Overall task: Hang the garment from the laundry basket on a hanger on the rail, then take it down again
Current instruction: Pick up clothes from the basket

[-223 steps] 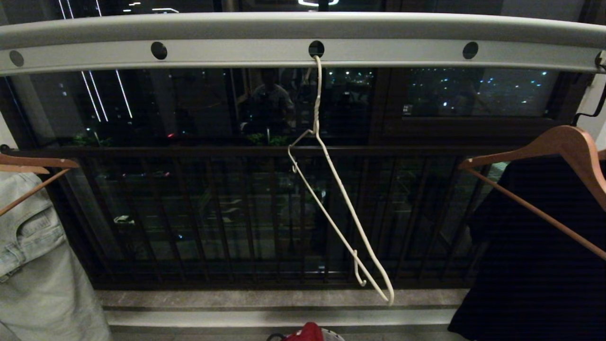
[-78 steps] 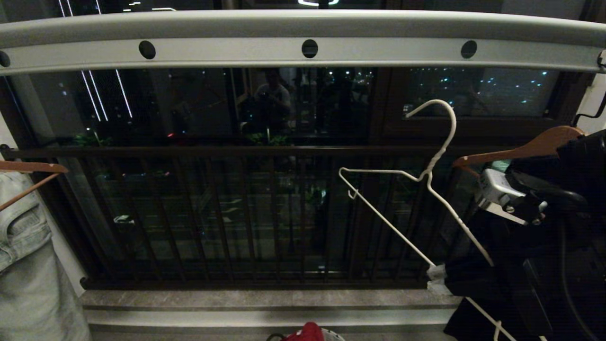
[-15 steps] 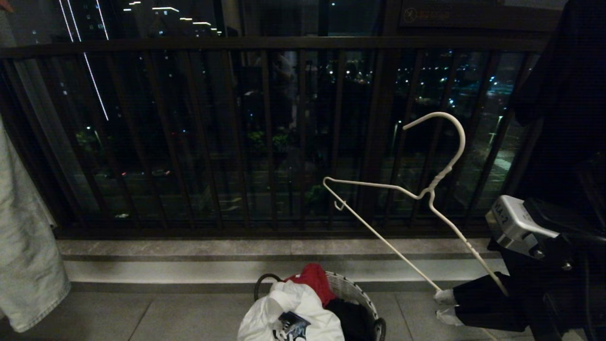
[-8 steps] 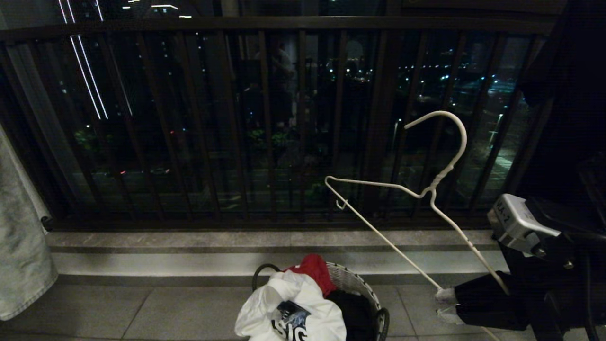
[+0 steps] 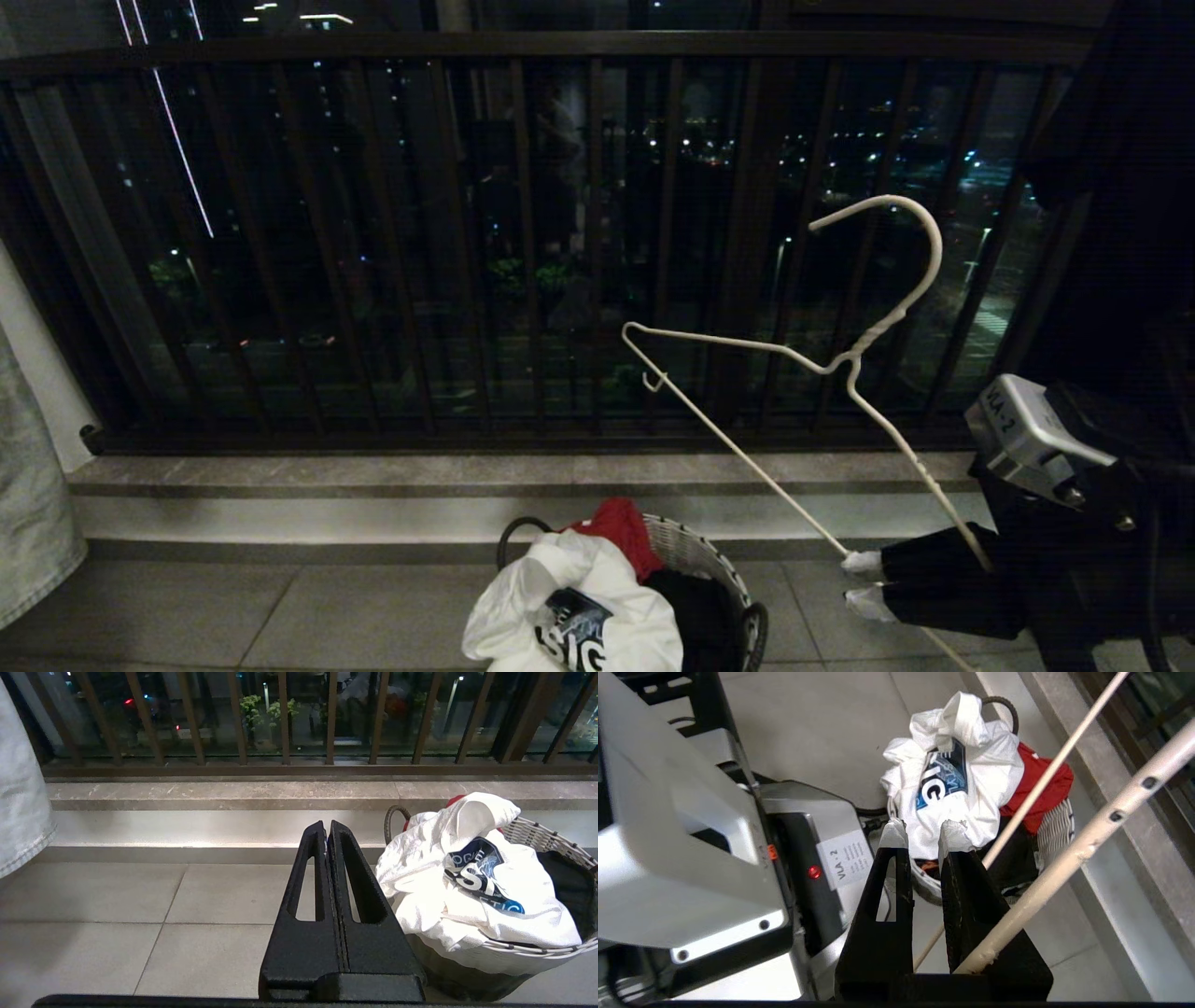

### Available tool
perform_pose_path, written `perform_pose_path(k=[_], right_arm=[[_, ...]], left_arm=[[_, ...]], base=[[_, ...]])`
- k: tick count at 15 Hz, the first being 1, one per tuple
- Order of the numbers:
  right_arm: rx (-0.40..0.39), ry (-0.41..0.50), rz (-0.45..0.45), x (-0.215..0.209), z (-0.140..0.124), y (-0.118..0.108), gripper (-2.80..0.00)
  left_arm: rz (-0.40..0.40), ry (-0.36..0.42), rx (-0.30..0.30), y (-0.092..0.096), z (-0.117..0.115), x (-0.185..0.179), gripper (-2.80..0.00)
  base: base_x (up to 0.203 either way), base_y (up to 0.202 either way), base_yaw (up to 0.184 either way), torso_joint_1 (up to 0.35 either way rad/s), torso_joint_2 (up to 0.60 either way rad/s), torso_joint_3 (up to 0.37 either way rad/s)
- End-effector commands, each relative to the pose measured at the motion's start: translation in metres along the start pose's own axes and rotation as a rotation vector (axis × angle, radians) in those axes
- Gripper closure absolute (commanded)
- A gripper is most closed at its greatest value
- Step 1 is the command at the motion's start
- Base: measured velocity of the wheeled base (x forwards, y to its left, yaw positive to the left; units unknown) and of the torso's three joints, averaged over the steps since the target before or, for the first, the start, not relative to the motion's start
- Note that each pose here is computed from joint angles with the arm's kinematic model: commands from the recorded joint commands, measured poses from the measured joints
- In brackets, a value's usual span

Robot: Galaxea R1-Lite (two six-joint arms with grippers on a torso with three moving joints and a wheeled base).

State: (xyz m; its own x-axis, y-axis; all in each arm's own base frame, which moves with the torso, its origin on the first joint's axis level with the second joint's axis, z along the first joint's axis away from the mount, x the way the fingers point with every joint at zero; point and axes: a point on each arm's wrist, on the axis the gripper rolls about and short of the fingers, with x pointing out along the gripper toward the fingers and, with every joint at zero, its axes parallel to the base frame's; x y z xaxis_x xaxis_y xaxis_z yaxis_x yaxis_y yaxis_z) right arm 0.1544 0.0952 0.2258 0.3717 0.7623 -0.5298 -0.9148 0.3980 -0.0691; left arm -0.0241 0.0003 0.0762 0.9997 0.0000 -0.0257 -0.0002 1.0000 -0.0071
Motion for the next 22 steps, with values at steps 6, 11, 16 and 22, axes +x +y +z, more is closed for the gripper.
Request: perform_pose_path(k=[6, 11, 16, 22], right_arm=[[-0.008, -0.006, -0.002, 0.005, -0.010, 0.001, 0.00], [-0.009, -0.013, -0.009, 0.003, -0.010, 0.002, 0.00], [-0.009, -0.012, -0.011, 0.003, -0.010, 0.002, 0.00], [-0.027, -0.041, -0.033, -0.005, -0.009, 0.005, 0.00]], left_arm=[[0.000, 0.000, 0.000, 0.000, 0.000, 0.000, 0.00], [0.000, 0.000, 0.000, 0.000, 0.000, 0.000, 0.00], [0.000, 0.000, 0.001, 0.000, 0.000, 0.000, 0.00], [0.000, 0.000, 0.004, 0.000, 0.000, 0.000, 0.00]], base=[[0.000, 0.000, 0.000, 0.000, 0.00, 0.000], [0.000, 0.000, 0.000, 0.000, 0.00, 0.000], [0.000, 0.000, 0.000, 0.000, 0.00, 0.000], [0.000, 0.000, 0.000, 0.000, 0.00, -0.029]])
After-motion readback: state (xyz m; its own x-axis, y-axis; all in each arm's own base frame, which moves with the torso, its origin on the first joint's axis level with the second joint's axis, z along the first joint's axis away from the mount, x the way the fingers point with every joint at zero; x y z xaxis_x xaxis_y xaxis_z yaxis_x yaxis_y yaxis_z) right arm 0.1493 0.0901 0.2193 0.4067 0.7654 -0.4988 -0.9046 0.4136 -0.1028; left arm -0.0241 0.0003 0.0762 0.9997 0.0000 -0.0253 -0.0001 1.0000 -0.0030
